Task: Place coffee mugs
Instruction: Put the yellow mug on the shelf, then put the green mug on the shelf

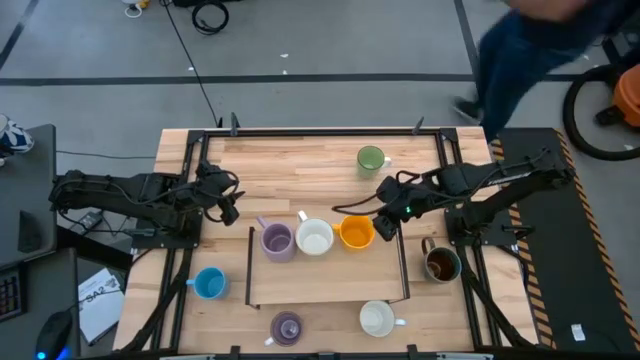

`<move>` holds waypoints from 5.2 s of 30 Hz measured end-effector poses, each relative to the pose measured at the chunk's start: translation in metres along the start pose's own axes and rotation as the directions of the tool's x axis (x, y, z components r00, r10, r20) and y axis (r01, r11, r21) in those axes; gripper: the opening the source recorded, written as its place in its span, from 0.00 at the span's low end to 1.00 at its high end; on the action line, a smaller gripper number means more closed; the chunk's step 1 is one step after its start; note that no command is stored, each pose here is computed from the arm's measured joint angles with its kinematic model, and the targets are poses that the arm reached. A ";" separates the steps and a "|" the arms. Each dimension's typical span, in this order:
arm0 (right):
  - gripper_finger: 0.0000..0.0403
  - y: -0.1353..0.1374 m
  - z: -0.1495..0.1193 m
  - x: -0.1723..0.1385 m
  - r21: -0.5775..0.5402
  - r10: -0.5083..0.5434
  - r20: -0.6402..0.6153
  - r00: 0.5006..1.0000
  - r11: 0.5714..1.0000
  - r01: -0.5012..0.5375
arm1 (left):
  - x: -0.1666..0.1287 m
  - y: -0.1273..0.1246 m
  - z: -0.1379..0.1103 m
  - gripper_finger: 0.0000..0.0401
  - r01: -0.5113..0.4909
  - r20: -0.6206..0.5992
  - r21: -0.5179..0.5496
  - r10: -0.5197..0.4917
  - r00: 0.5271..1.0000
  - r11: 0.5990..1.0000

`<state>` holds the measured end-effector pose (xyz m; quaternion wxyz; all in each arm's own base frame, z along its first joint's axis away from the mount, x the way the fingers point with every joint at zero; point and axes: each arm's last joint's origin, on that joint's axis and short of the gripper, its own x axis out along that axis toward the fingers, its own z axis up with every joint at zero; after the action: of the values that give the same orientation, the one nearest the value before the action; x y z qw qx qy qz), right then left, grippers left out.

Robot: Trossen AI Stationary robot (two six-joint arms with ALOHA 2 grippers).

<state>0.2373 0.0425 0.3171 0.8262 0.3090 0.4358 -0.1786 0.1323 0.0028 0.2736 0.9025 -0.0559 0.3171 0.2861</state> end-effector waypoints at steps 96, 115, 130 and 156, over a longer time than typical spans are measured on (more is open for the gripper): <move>0.27 -0.189 0.106 0.101 0.500 -0.300 -0.316 0.900 0.754 0.427 | 0.000 0.000 0.000 0.42 0.007 -0.003 0.001 -0.007 1.000 1.000; 0.07 -0.204 0.110 0.079 0.080 -0.344 -0.318 0.883 0.919 0.387 | 0.000 0.000 0.000 0.42 0.008 -0.003 0.001 -0.008 1.000 1.000; 0.08 -0.189 0.109 0.058 -0.574 -0.387 -0.436 0.812 0.815 0.080 | 0.000 0.000 0.000 0.42 0.007 -0.003 0.000 -0.007 1.000 1.000; 0.09 -0.170 0.112 0.068 -0.781 -0.405 -0.350 0.844 0.625 -0.024 | 0.000 0.000 0.000 0.42 0.007 -0.003 0.001 -0.007 1.000 1.000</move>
<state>0.2476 -0.1602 0.2478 0.7121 -0.0816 0.6971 0.0162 0.1325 0.0026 0.2735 0.9031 -0.0571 0.3183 0.2826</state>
